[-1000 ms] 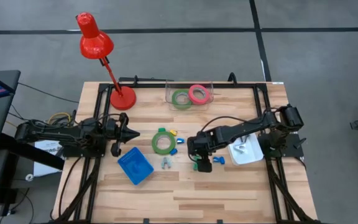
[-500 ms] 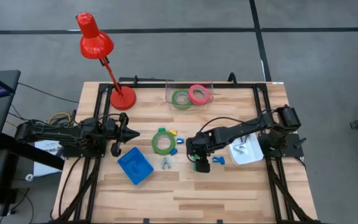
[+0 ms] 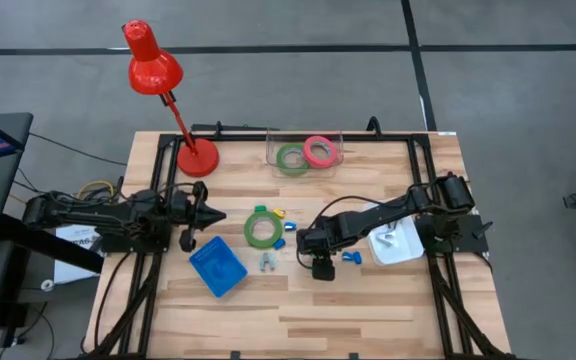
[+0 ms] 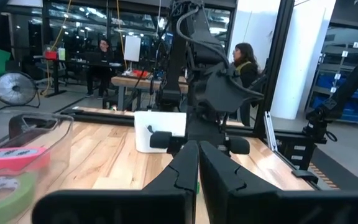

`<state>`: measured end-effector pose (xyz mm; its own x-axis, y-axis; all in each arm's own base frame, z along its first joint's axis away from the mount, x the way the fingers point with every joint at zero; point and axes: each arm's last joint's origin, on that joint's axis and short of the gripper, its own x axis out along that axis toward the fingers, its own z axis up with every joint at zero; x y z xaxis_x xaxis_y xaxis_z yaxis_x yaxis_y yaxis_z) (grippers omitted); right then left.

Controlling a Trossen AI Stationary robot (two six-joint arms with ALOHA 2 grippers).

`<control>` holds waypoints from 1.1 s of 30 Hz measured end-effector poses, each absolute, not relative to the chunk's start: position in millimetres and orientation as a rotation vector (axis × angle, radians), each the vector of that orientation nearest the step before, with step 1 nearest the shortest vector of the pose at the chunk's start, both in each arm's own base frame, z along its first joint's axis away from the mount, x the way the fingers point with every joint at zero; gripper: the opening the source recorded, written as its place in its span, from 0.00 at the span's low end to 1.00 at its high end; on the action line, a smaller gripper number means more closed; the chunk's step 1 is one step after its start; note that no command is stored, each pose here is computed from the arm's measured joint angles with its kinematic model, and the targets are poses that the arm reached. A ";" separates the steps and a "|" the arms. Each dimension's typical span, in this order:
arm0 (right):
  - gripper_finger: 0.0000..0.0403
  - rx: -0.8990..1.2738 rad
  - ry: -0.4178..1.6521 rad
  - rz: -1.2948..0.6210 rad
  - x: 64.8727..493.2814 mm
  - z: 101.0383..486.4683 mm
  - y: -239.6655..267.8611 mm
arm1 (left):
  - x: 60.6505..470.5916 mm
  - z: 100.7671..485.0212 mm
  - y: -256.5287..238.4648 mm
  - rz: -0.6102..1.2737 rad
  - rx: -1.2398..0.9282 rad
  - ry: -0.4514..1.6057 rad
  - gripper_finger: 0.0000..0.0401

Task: Pick and place Stapler, Stapler remover, tape
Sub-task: Put the middle right green stapler into the blue bin

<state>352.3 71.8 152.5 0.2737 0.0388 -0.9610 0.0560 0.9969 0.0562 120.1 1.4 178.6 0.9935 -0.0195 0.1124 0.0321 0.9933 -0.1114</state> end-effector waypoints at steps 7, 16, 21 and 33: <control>0.61 0.091 1.326 -0.014 352.7 146.1 69.6 | 120.4 178.6 1.4 -0.026 -0.113 -0.112 0.02; 0.47 0.099 1.333 -0.017 352.9 144.9 66.9 | 120.5 178.5 1.4 -0.026 -0.113 -0.110 0.02; 0.35 0.099 1.332 -0.017 353.0 144.9 66.4 | 120.5 178.4 1.4 -0.026 -0.113 -0.110 0.02; 0.23 0.097 1.331 -0.012 353.4 145.0 65.2 | 120.5 178.4 1.4 -0.026 -0.113 -0.110 0.02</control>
